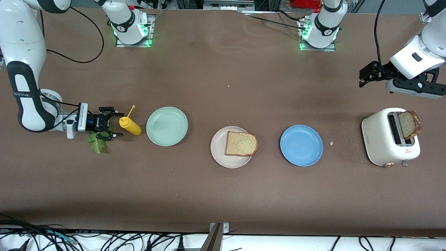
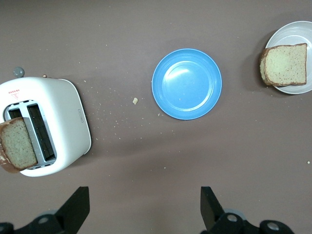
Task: Make sandwich in beige plate with both arms
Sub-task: 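Move the right gripper to the yellow mustard bottle and grasp it, then lift the mustard bottle with the right gripper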
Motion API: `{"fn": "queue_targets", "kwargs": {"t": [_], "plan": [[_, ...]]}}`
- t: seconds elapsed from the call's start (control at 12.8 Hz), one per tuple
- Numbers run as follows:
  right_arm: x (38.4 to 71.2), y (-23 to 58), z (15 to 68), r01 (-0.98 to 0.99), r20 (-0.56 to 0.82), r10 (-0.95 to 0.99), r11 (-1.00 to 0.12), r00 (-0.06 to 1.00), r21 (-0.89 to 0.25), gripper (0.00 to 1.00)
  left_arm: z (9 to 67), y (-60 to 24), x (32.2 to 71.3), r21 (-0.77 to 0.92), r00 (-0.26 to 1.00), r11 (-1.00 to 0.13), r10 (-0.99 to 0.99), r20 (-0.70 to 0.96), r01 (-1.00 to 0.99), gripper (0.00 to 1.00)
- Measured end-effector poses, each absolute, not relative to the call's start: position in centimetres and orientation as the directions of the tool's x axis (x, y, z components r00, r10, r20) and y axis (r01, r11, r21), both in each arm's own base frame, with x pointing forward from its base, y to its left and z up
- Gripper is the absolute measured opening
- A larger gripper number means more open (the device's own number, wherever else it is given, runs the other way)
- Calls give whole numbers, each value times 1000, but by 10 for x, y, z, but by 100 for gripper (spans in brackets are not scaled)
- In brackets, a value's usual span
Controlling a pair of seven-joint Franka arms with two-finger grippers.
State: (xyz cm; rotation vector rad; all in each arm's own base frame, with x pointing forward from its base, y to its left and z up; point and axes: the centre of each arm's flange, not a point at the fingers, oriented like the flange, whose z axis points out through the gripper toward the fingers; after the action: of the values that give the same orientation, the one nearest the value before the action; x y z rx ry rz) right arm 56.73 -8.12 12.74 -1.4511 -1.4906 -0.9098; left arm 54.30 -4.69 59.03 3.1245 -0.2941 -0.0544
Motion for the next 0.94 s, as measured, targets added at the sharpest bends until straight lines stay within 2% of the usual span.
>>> {"fn": "queue_targets", "kwargs": {"t": [0.63, 0.78, 0.86, 0.94], "plan": [[576, -34, 120, 997, 946, 323, 61, 30, -52, 100, 590, -63, 541, 5, 978, -978, -207, -35, -207, 100], [575, -32, 118, 997, 946, 321, 59, 36, -58, 96, 590, -63, 541, 5, 978, -979, -205, -35, -205, 100], [575, -32, 118, 996, 946, 321, 58, 39, -61, 85, 590, -63, 541, 5, 978, -979, -204, -35, -204, 100], [575, -32, 117, 996, 946, 321, 58, 39, -61, 85, 590, -63, 541, 5, 978, -979, -204, -35, -204, 100]]}}
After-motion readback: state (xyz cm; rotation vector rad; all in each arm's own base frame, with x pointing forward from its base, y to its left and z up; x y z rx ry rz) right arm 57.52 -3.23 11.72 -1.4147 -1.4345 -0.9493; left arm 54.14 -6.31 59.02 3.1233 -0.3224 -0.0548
